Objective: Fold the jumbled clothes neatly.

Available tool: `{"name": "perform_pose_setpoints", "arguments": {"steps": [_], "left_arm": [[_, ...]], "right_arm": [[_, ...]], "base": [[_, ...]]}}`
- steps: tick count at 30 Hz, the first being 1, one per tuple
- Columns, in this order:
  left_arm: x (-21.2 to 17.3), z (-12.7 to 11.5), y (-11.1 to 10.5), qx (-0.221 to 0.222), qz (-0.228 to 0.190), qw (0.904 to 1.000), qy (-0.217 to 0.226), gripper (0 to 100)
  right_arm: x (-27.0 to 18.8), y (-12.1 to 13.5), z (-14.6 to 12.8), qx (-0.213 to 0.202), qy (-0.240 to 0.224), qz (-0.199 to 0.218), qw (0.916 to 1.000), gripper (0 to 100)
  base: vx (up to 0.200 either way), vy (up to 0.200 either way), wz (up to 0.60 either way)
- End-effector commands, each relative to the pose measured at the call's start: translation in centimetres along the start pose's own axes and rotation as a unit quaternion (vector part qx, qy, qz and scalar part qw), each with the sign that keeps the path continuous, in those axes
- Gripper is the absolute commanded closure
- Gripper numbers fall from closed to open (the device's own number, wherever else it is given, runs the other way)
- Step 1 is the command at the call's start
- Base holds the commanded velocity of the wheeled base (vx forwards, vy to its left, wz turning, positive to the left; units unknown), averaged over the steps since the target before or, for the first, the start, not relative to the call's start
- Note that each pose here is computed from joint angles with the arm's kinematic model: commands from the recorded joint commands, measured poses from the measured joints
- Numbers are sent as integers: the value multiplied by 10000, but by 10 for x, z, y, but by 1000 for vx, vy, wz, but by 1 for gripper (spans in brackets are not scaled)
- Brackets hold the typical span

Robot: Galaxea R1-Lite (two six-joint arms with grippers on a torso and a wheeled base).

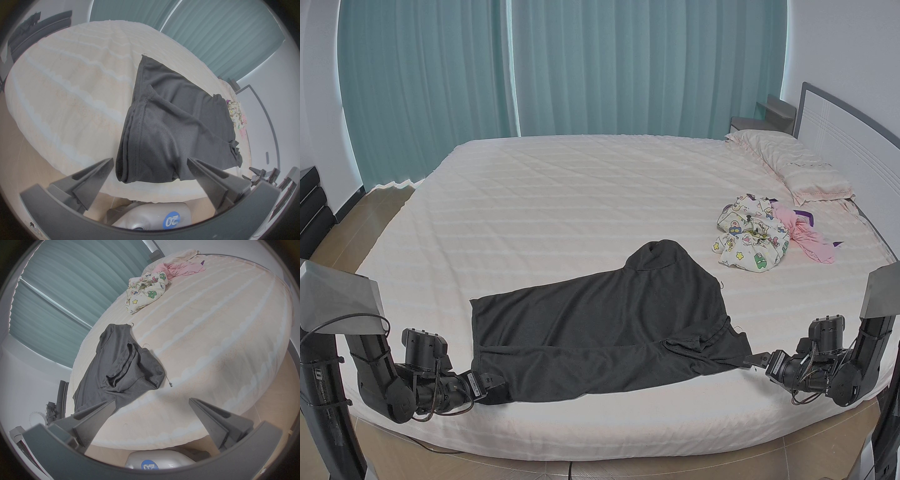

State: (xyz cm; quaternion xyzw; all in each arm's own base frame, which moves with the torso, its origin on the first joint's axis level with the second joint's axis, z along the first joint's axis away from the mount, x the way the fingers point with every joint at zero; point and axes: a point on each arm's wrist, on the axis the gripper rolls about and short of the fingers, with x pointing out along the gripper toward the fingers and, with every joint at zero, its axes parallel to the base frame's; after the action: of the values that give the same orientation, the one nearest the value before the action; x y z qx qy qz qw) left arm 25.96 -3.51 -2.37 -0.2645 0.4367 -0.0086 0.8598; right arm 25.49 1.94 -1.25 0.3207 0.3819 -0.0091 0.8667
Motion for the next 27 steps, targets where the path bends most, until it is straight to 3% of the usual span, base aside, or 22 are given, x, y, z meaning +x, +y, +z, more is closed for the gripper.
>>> {"name": "perform_pose_setpoints", "arguments": {"steps": [1,7,13,22,27], "left_arm": [[12,-15,5,121,318,9994,93,100],[9,-21,9,136,585,9982,39,100],[-6,-24,8,283,595,9978,41,100],[-11,-34,16,580,849,9936,476,100],[-9,-33,18,593,883,9931,498,100]], "right_arm": [[0,0,0,-11,-8,4,10000,0],[0,0,0,-25,-2,0,10000,0],[0,0,0,-25,-2,0,10000,0],[-2,0,-1,-32,4,-5,10000,0],[-1,0,-1,-30,10,-9,10000,0]], "base": [[0,0,0],[0,0,0],[0,0,0],[0,0,0],[0,0,0]]}}
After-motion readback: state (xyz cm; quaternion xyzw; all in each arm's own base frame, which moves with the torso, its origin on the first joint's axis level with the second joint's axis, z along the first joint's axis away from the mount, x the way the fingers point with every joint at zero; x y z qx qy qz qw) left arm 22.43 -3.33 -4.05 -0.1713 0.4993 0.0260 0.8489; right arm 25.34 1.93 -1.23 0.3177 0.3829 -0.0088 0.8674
